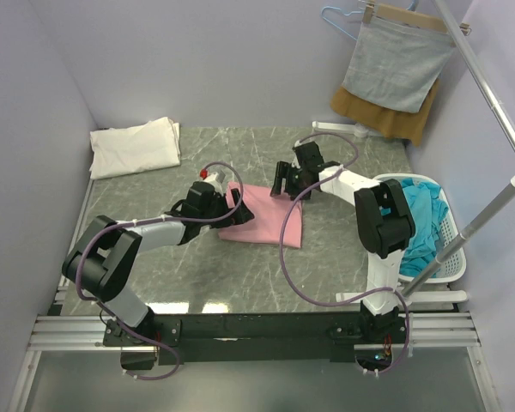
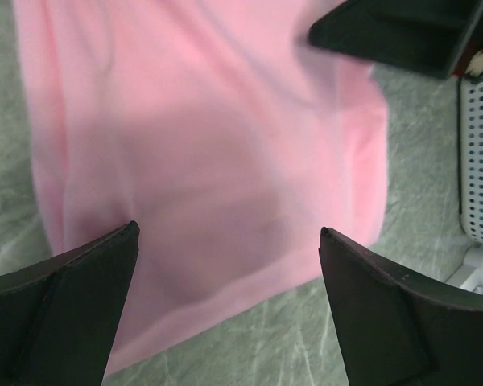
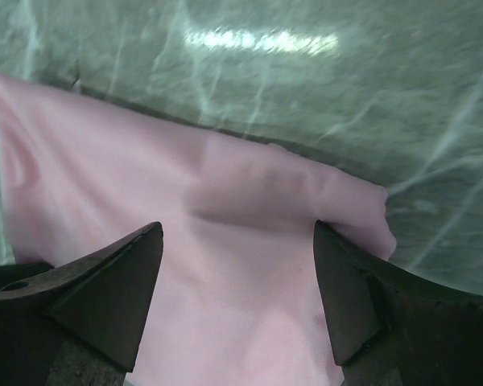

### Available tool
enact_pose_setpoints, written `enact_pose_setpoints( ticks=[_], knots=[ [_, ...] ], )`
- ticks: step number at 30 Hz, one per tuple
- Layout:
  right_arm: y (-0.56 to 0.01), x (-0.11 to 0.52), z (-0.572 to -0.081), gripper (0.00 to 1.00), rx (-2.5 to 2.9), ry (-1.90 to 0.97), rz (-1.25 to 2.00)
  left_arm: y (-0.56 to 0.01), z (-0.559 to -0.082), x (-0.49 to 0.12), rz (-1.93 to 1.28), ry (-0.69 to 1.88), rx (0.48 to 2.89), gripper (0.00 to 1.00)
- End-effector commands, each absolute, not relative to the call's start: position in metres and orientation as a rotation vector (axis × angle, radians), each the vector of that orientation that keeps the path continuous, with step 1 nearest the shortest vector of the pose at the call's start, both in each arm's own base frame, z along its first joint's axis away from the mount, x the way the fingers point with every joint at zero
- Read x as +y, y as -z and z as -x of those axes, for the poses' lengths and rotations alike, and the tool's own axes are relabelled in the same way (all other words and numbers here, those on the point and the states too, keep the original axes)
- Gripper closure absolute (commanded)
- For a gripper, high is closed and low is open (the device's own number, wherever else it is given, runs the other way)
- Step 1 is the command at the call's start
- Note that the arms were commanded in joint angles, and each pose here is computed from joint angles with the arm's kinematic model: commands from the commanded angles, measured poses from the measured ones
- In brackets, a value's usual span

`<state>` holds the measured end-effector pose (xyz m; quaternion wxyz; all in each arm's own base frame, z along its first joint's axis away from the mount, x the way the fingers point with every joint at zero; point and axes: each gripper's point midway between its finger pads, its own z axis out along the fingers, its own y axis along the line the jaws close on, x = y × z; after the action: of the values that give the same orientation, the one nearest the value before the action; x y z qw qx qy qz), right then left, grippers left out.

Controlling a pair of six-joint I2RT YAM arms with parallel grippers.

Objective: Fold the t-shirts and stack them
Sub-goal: Smooth out wrinkles on the folded tshirt, then put the neatly folded tshirt into the corner of the board with the left arm

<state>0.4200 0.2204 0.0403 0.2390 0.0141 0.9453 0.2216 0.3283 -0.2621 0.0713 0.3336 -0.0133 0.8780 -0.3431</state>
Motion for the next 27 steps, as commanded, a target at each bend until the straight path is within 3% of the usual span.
enact_pose_setpoints(
  ticks=[1,6,12,22,27],
  knots=[
    [-0.031,0.189,-0.436,0.18,2.623,-0.39,-0.122,-0.049,-0.321,-0.253,0.078,0.869,2.32,0.01],
    [-0.03,0.188,-0.439,0.18,2.623,-0.409,-0.117,-0.024,-0.3,-0.239,0.13,0.837,2.366,0.01],
    [-0.057,0.193,-0.443,0.17,2.518,-0.481,-0.057,-0.036,-0.304,-0.232,0.131,0.789,2.331,0.01],
    [-0.129,0.186,-0.422,0.17,2.37,-0.592,-0.012,-0.149,-0.372,-0.22,0.138,0.576,2.119,0.01],
    [-0.127,0.178,-0.405,0.17,2.408,-0.565,-0.014,-0.115,-0.386,-0.221,0.087,0.555,2.252,0.0]
  ],
)
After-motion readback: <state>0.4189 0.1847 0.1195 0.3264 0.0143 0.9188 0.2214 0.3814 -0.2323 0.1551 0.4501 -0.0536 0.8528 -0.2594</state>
